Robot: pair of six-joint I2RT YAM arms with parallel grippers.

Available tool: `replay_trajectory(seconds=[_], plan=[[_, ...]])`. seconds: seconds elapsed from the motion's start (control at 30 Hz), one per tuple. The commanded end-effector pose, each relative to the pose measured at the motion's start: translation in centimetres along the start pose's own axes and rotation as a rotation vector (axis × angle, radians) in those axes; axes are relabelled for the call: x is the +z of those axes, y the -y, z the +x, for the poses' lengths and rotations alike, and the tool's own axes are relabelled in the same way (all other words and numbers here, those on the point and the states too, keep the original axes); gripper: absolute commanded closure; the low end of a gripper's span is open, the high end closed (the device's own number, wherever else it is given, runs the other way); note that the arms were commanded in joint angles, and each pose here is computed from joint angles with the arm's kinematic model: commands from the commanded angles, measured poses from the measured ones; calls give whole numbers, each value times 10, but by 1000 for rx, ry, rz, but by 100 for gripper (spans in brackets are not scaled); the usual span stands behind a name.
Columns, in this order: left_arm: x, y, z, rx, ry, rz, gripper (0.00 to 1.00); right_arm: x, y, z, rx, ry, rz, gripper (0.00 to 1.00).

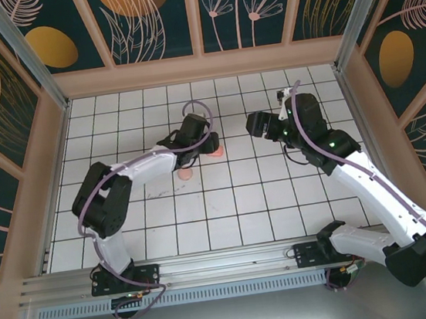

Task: Insert the wireless bluetooth earbuds into the charging case

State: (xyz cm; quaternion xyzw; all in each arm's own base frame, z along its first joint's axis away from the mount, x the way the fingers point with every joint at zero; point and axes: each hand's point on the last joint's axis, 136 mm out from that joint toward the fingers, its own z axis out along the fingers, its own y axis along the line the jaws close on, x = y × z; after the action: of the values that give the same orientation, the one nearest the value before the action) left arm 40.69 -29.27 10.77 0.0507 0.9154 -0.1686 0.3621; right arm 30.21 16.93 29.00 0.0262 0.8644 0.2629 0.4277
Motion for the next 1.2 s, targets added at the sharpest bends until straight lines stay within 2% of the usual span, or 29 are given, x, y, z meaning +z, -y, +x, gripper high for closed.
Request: replay_trajectory(seconds=[0.0, 0.03, 0.17, 0.2, 0.23, 0.33, 0.43, 0.63, 0.7, 0.83, 1.0, 1.17], plan=[[-51, 5, -47, 20, 144, 12, 35, -13, 5, -12, -25, 60, 22, 9], [-63, 5, -53, 19, 173, 16, 33, -14, 7, -12, -31, 68, 30, 4], [-113, -6, -72, 18, 301, -3, 27, -16, 15, -13, -41, 113, 50, 1], [-125, -10, -75, 21, 334, -13, 8, -17, 17, -14, -38, 127, 56, 1], [-136, -14, -77, 24, 362, -21, 1, -17, 18, -15, -37, 137, 61, 1], [-174, -33, -83, 30, 463, -82, 1, -19, 28, -20, -33, 178, 105, 1], [-201, -61, -74, 35, 563, -160, 1, -26, 43, -25, -41, 234, 185, 1], [-256, -99, -62, 99, 854, -240, 1, -46, 89, -31, -68, 352, 409, 1], [-262, -113, -56, 132, 894, -283, 1, -49, 103, -30, -57, 409, 444, 1], [-253, -148, -44, 167, 877, -353, 1, -43, 129, -26, -27, 492, 481, 1], [-236, -194, -23, 169, 848, -424, 1, -20, 168, -11, -57, 499, 568, 1], [-216, -215, -21, 133, 845, -437, 1, 0, 205, 5, -59, 510, 597, 1]])
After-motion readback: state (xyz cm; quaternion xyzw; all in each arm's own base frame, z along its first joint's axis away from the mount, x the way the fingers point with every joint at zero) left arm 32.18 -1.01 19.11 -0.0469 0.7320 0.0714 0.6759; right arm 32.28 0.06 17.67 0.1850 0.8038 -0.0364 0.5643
